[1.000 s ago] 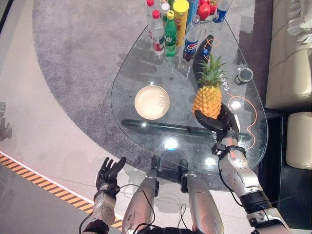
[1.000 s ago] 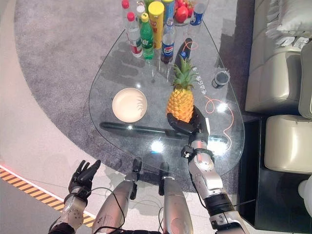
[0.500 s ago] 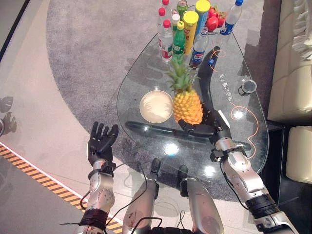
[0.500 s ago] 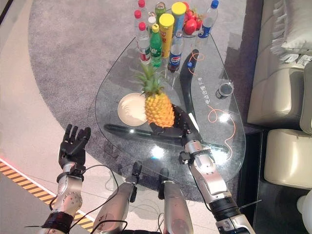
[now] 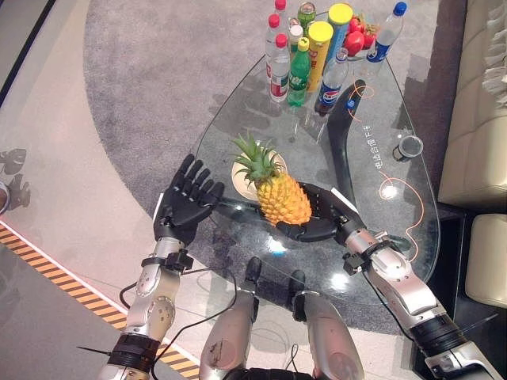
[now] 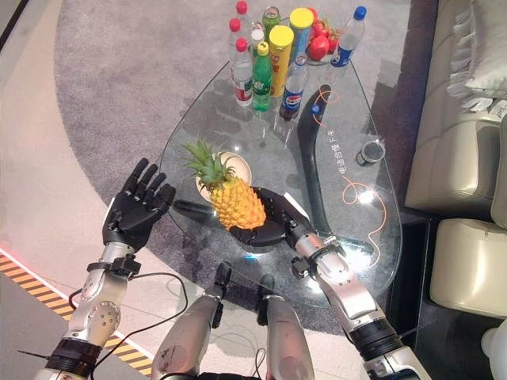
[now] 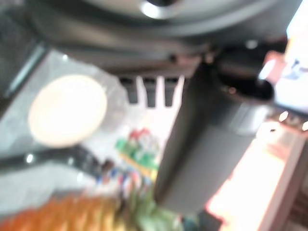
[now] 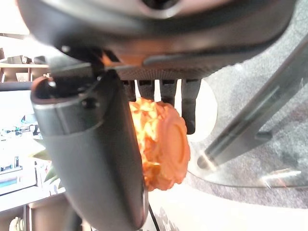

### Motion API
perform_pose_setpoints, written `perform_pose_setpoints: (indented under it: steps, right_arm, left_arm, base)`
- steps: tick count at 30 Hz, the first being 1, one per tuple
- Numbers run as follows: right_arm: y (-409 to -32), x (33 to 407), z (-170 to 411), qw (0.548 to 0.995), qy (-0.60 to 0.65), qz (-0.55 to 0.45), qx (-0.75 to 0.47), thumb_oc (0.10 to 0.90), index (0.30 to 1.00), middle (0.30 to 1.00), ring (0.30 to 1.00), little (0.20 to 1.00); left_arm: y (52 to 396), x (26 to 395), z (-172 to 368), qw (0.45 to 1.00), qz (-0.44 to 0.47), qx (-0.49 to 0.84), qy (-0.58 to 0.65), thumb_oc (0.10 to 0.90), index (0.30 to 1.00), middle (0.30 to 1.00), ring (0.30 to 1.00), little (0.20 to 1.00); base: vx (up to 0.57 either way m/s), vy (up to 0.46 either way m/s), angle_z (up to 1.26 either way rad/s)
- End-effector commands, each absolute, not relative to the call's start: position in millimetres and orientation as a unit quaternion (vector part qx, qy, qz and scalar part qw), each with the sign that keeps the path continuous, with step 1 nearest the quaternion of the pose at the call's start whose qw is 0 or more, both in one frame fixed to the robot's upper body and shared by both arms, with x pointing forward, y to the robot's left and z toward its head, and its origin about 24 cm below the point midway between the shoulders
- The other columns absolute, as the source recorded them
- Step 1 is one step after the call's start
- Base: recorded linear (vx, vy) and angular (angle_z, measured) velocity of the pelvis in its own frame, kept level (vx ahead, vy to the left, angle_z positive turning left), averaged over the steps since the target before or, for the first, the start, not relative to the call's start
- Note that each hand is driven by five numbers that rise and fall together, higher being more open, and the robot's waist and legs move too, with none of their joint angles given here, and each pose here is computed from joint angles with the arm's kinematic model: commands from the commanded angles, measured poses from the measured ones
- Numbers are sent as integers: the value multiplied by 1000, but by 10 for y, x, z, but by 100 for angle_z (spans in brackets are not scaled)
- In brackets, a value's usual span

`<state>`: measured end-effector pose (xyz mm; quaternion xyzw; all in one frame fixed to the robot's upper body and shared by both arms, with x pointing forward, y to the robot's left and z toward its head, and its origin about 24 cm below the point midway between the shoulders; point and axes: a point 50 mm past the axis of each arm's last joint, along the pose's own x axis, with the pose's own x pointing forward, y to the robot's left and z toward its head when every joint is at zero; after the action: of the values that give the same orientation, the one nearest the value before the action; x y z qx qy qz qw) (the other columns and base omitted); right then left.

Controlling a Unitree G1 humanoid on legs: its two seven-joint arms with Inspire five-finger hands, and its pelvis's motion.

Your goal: Pick up the fruit to the plate

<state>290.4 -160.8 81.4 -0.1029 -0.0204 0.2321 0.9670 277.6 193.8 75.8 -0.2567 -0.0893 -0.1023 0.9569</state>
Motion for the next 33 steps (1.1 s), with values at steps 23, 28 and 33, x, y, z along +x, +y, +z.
perform_pose_setpoints:
  steps: [23, 28, 33]
  right_arm:
    - [-1209, 2651, 1336, 911, -164, 357, -128, 100, 300, 300, 300, 200]
    - [-1127, 2597, 1313, 891, -157, 394, -161, 100, 300, 300, 300, 200]
    - [-893, 2450, 1324, 842, -166, 475, -195, 100, 300, 300, 300, 200]
  left_arm:
    - [1646, 2610, 1124, 892, -329, -288, -117, 800, 900, 900, 900, 900]
    - [1647, 2601, 1152, 888, -323, -302, -128, 800, 900, 900, 900, 900]
    - [1613, 2610, 1205, 892, -281, -319, -152, 800, 900, 900, 900, 900]
  base:
    - [18, 16, -1]
    - [13, 5, -2]
    - [0, 0, 0]
